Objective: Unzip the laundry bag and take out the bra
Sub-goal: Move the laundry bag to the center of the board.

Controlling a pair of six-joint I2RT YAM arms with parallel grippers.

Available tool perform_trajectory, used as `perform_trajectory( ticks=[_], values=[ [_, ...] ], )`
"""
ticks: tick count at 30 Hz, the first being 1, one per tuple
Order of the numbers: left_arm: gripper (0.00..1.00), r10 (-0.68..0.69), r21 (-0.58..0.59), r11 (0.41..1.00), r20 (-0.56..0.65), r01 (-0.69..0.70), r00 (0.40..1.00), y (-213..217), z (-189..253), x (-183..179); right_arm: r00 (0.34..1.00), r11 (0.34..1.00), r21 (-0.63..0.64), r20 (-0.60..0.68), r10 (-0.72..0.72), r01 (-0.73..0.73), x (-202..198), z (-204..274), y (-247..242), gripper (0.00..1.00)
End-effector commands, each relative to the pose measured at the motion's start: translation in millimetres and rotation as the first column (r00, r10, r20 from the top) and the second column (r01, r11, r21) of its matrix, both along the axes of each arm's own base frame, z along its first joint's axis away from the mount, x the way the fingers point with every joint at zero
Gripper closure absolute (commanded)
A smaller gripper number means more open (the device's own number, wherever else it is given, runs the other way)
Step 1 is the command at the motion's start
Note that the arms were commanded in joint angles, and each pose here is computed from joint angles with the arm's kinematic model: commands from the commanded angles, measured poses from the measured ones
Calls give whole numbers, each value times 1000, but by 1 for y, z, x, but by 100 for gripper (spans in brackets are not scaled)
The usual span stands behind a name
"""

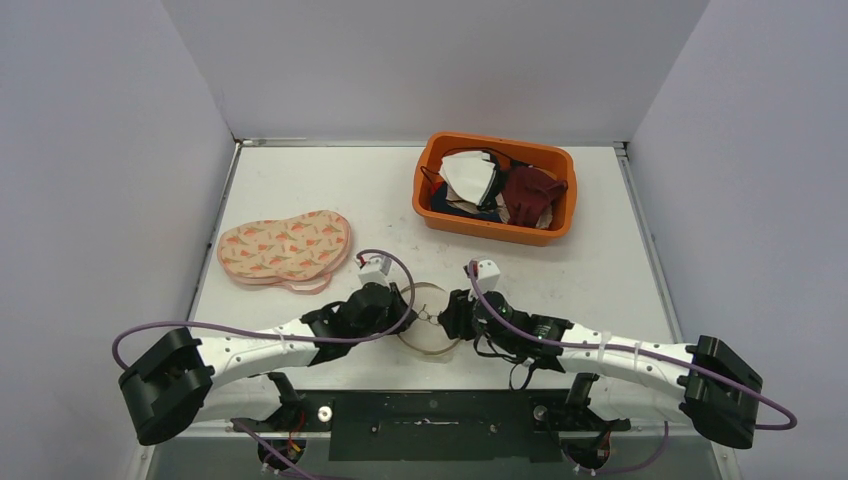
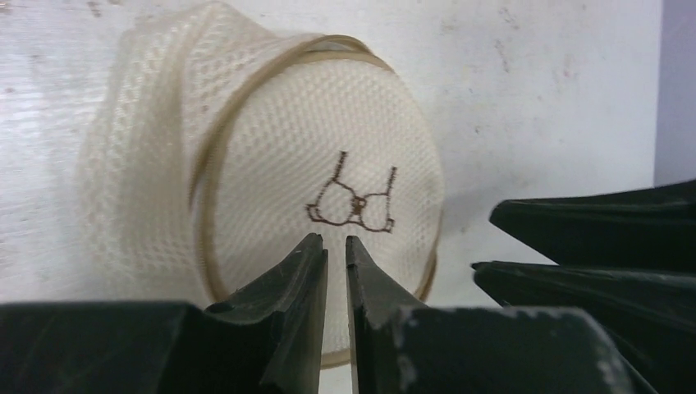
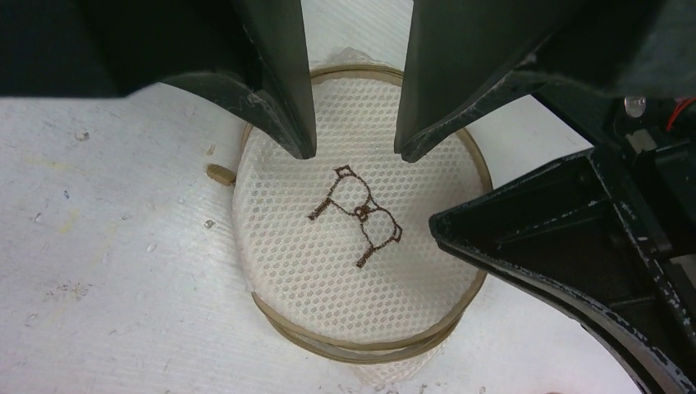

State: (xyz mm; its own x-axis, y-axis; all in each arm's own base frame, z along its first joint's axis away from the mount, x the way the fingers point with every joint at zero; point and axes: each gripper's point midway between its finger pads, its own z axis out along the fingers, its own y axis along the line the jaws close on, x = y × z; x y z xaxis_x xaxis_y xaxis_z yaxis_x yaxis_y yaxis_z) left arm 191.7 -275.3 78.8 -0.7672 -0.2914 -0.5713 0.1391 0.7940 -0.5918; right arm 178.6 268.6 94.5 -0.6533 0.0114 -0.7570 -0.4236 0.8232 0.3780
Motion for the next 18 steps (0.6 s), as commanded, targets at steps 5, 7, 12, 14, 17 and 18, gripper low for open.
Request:
perform_trajectory(
  ticks=[5,7,12,14,17,18],
  values=[
    [88,157,107,982,12,-157,988,43,-31,15,999,999,19,25,-41,41,7,-1,-2,57],
    [89,165,129,978,1,-164,986,47,-39,15,999,999,8,22,-43,43,8,-6,-3,56],
    [90,175,168,971,-24,-169,984,53,-59,12,999,999,7,16,-35,35,8,-12,1,56],
    [90,177,173,970,-28,-169,984,54,-63,12,1000,1000,19,21,-22,21,7,-9,5,57],
    [90,178,183,969,-32,-169,984,55,-68,12,999,999,35,34,-6,5,7,-3,12,58],
    [90,179,186,968,-32,-170,983,56,-69,12,999,1000,30,34,1,-3,7,-3,15,59]
  ],
)
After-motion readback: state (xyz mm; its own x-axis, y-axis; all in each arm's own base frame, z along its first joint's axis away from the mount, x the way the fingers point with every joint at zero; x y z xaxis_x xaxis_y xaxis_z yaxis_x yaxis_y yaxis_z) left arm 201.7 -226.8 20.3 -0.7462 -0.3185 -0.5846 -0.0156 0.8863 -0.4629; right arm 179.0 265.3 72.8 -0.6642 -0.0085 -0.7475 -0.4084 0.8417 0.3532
